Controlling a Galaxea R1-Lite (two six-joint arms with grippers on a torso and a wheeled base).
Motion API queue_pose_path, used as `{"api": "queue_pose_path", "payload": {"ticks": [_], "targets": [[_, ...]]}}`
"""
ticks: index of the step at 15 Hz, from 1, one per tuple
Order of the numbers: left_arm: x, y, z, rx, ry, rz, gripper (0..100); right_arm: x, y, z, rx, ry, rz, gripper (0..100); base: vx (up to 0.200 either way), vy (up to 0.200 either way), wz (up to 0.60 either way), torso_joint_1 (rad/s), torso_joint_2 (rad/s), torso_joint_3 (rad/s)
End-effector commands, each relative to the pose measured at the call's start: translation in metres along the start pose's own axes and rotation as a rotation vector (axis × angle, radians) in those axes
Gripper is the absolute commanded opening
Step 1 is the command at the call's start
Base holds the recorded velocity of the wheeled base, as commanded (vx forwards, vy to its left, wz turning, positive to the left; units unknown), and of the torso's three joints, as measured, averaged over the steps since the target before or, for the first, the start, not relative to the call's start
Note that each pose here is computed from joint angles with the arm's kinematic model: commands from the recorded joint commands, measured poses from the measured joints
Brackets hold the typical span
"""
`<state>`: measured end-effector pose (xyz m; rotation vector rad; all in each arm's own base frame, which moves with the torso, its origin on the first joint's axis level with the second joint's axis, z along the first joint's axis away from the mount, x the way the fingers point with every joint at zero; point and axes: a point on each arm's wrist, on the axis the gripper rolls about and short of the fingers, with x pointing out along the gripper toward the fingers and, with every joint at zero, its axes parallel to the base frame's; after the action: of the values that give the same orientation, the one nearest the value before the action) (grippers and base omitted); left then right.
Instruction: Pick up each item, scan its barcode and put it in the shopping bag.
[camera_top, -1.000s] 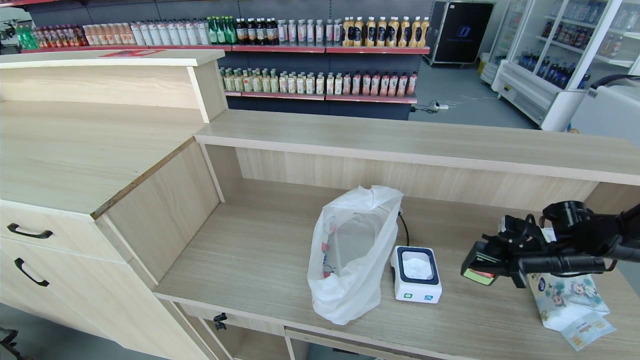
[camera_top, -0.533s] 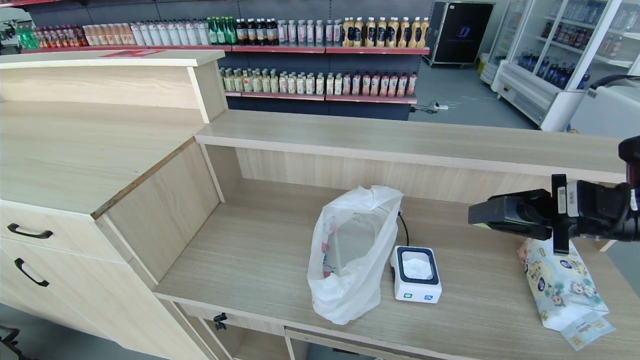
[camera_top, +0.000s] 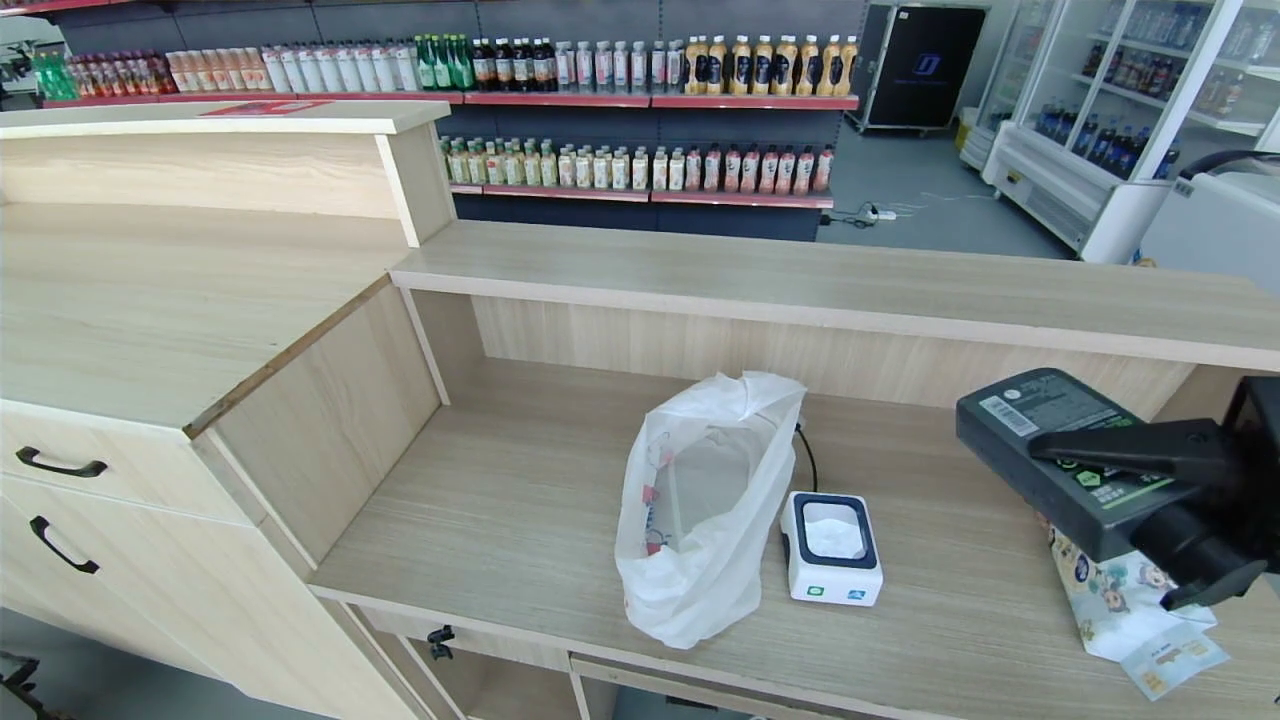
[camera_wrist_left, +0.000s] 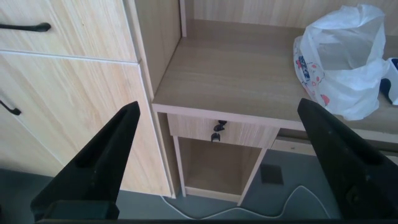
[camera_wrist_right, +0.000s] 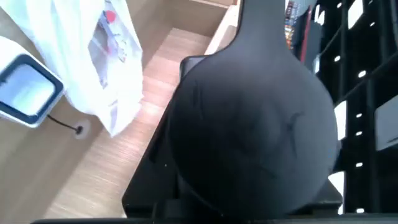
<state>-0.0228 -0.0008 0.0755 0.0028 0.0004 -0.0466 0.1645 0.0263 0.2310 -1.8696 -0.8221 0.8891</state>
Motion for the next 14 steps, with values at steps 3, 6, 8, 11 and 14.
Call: {"api": "queue_pose_path", "payload": {"ticks": [3,6,8,11,14], "targets": [[0.0,0.0,0.0,0.0,0.001,-0.001,100,-0.002,-0.021,0.011,-0.275,0.018,-0.13,0,0.0,0.0,0.0,0.0,0.0,0.0],[0.0,0.0,0.0,0.0,0.001,0.001,100,0.006,-0.045,0.025,-0.478,-0.038,-0.281,0,0.0,0.0,0.0,0.0,0.0,0.0],[0.0,0.0,0.0,0.0,0.001,0.001,100,0.009,-0.046,0.028,-0.557,-0.045,-0.304,0,0.0,0.0,0.0,0.0,0.0,0.0],[0.0,0.0,0.0,0.0,0.001,-0.001,100,0.012,-0.047,0.03,-0.613,-0.057,-0.318,0,0.0,0.0,0.0,0.0,0.0,0.0],[0.0,0.0,0.0,0.0,0.001,0.001,100,0.024,-0.059,0.044,-0.632,-0.171,-0.408,0,0.0,0.0,0.0,0.0,0.0,0.0]]}}
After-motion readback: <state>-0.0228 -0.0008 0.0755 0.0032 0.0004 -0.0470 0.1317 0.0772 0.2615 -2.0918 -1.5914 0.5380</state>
